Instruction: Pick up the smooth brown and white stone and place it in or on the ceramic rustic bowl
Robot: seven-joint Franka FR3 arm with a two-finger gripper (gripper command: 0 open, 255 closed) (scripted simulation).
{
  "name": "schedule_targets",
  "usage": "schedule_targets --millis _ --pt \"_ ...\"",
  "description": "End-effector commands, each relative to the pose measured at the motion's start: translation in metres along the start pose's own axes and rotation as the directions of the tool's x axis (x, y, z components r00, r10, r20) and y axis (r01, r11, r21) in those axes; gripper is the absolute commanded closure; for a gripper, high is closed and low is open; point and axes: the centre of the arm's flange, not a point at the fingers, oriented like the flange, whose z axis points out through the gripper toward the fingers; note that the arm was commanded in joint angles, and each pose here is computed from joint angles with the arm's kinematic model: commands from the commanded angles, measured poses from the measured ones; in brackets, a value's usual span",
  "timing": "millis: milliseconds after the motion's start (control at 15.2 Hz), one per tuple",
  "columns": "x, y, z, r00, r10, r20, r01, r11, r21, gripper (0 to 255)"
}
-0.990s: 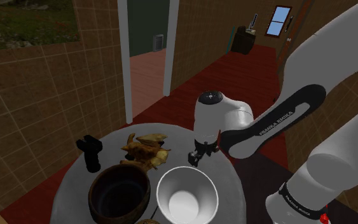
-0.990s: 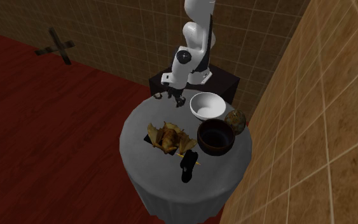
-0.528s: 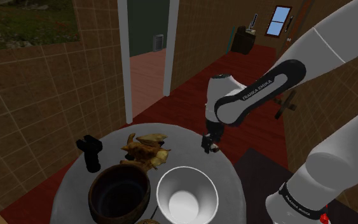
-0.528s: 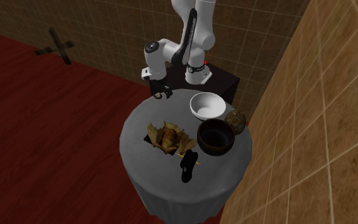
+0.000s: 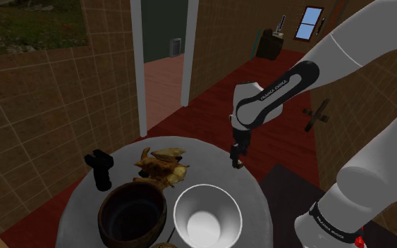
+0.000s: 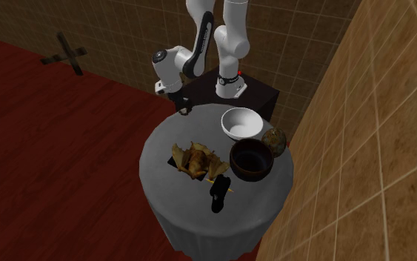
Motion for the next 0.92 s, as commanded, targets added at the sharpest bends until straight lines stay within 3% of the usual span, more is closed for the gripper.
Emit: schedule_targets --millis 0,594,660,858 --pt "0.0006 -0.0005 0.0106 1.0 -0.001 0.0 0.001 1.0 0.001 0" --pt "0.0006 -0.0005 0.0189 1.0 -0.001 0.0 0.001 1.0 0.001 0" --pt "0.0006 -0.0005 0.0189 1.0 -0.001 0.0 0.001 1.0 0.001 255" --pt "0.0008 -0.0003 0.0191 1.0 -0.001 0.0 0.001 1.0 0.001 255"
